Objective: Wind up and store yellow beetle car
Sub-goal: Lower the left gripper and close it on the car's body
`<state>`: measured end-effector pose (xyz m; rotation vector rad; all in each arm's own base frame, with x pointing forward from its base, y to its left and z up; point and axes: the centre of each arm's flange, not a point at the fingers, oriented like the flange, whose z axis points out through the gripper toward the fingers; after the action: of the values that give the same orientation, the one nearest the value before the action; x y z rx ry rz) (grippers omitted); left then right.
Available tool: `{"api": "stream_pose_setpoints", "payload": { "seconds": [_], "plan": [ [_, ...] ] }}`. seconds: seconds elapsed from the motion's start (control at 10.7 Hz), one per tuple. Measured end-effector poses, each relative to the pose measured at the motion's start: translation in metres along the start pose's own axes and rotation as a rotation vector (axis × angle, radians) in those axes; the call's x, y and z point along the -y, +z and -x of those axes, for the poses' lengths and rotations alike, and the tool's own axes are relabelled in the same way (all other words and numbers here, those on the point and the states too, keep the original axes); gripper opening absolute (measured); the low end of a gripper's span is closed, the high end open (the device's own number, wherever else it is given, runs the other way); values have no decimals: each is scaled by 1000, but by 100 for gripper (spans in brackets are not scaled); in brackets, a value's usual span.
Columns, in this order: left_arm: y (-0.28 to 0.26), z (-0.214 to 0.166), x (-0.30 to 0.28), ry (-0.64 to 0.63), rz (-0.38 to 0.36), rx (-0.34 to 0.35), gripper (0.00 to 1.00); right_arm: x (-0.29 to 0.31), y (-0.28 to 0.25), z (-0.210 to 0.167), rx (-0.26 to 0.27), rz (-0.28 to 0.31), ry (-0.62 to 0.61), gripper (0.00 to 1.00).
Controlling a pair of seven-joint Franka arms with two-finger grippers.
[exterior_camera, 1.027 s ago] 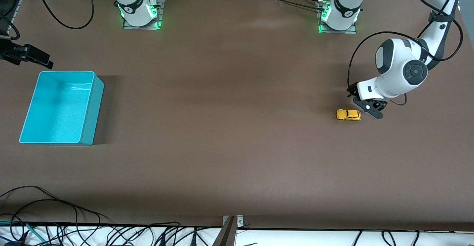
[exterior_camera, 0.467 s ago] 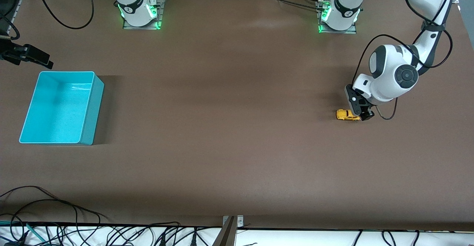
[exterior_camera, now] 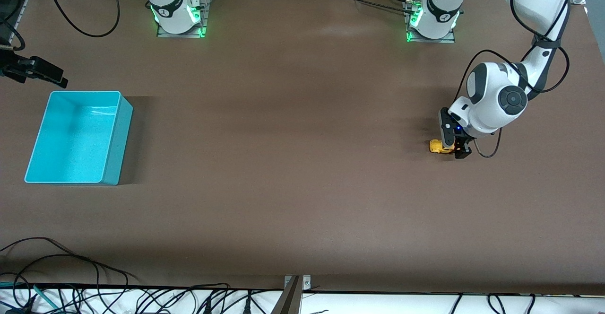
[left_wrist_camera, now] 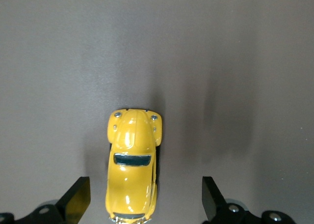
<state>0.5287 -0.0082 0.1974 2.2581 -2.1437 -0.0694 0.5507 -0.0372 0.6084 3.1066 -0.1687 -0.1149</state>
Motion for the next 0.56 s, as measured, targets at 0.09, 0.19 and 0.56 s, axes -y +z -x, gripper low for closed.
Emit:
{"api": "stream_pose_setpoints", "payload": {
  "seconds": [0.09, 0.19, 0.56],
  "plan": [
    [4, 0, -1, 1, 6, 1, 99, 0, 0, 0, 0, 0, 0, 100],
    [7, 0, -1, 1, 6, 1, 97, 0, 0, 0, 0, 0, 0, 100],
    [3, -1, 4, 3, -11, 0, 50, 0, 0, 0, 0, 0, 0, 100]
  ]
}}
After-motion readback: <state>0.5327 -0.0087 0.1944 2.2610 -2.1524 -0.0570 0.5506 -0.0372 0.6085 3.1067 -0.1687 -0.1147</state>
